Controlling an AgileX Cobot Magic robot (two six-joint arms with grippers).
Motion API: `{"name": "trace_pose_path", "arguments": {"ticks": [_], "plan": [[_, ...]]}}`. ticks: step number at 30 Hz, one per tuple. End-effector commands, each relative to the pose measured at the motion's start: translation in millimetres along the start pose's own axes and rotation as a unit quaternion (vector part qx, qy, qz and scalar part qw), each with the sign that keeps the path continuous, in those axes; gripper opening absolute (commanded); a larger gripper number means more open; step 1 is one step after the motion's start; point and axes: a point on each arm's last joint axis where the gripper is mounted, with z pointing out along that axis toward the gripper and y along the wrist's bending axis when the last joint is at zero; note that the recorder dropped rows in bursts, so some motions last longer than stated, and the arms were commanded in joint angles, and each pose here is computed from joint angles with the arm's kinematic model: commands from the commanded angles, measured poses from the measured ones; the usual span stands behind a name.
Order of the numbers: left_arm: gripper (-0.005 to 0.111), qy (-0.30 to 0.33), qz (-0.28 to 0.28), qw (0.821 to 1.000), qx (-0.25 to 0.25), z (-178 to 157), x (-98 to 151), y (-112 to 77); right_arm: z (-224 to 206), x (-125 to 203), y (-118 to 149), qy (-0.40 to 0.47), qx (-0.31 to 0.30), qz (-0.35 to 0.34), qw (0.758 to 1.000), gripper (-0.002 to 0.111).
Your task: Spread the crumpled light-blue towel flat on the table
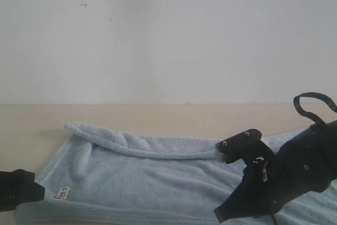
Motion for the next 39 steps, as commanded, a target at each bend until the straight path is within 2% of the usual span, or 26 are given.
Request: {"name": "trace_pose_path", "arguments": {"ticks": [1, 7, 16, 25, 27, 32, 36, 38, 39], "plan": [[0.064, -0.009, 0.009, 1.0, -0.027, 0, -2, 3.5, 0, -1, 3, 0.003, -0.003, -0.006, 1.0, 0.0], [0.064, -0.021, 0.015, 0.997, -0.068, 0, -4, 11.0, 0, -1, 3, 0.003, -0.003, -0.006, 1.0, 0.0], [0.064, 0.022, 0.002, 0.999, -0.037, 15, 6, 12.4, 0, -2, 4, -0.003, -0.004, -0.004, 1.0, 0.0], [0.063, 0.04, -0.004, 0.998, -0.048, 28, 11, 20.4, 0, -1, 4, -0.001, -0.005, 0.001, 1.0, 0.0], [0.057, 0.037, -0.003, 0.998, -0.051, 28, 11, 20.9, 0, -1, 4, -0.002, -0.006, 0.002, 1.0, 0.0], [0.024, 0.037, -0.003, 0.998, -0.051, 28, 11, 20.9, 0, -2, 4, -0.003, -0.006, 0.005, 1.0, 0.0], [0.007, 0.041, -0.003, 0.999, -0.034, 28, 12, 17.8, 0, -2, 4, -0.003, -0.007, 0.008, 1.0, 0.0], [0.004, 0.052, 0.008, 0.998, -0.017, 28, 13, 14.8, 0, -1, 4, 0.001, -0.009, 0.017, 1.0, 0.0], [0.004, 0.054, -0.018, 0.998, -0.024, 26, 16, 15.1, 0, 0, 5, 0.008, -0.009, 0.019, 1.0, 0.0]]}}
